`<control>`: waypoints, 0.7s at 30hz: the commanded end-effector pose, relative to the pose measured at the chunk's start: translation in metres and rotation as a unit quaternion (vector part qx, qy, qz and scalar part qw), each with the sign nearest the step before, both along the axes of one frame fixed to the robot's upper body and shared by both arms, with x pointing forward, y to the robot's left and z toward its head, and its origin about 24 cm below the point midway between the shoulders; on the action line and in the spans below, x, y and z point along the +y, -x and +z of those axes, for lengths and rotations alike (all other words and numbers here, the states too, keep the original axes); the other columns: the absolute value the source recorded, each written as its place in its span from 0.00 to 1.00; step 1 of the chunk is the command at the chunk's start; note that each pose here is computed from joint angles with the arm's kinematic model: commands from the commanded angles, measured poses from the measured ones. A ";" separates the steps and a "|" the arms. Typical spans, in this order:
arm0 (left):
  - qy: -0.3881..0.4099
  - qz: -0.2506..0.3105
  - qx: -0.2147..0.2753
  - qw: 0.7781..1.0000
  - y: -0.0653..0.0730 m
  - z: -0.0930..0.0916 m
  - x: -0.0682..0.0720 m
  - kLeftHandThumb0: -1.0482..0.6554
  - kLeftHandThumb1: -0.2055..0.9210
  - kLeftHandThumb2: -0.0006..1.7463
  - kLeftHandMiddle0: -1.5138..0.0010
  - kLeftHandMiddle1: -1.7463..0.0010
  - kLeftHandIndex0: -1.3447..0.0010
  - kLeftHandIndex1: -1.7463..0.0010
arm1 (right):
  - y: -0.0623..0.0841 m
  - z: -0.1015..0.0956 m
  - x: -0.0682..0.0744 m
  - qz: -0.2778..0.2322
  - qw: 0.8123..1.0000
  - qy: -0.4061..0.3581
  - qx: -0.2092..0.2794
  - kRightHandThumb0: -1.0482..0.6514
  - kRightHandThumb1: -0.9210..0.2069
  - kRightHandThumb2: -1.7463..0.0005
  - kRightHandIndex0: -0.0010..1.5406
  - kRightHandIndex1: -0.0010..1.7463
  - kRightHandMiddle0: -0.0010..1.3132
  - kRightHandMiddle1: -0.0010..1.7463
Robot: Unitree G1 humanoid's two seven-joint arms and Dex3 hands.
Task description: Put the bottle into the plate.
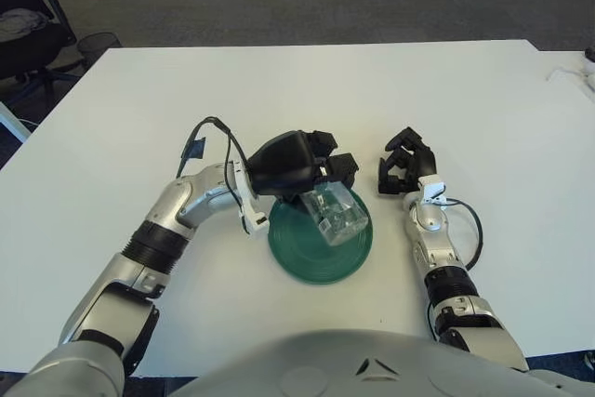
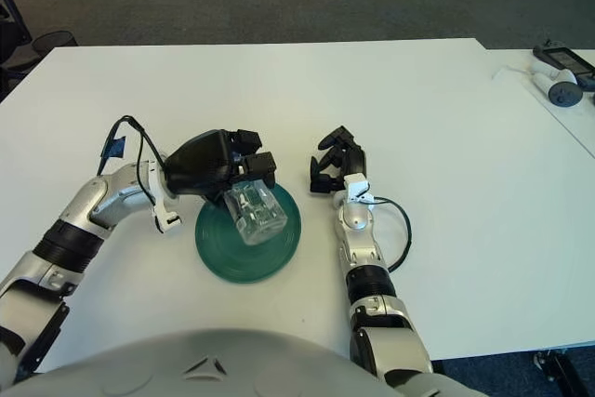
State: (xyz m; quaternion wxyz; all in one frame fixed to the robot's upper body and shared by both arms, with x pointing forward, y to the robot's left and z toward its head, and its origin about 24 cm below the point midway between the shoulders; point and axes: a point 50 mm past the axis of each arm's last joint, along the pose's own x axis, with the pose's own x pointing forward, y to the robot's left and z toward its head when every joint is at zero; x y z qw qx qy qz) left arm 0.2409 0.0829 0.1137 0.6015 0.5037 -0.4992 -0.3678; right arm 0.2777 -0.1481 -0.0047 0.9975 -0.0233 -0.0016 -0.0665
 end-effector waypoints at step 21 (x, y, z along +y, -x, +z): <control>-0.072 -0.015 -0.035 0.997 -0.009 -0.014 0.000 0.32 0.42 0.78 0.16 0.00 0.52 0.00 | 0.017 -0.032 -0.003 -0.009 0.997 -0.008 0.081 0.61 0.77 0.09 0.53 0.96 0.45 1.00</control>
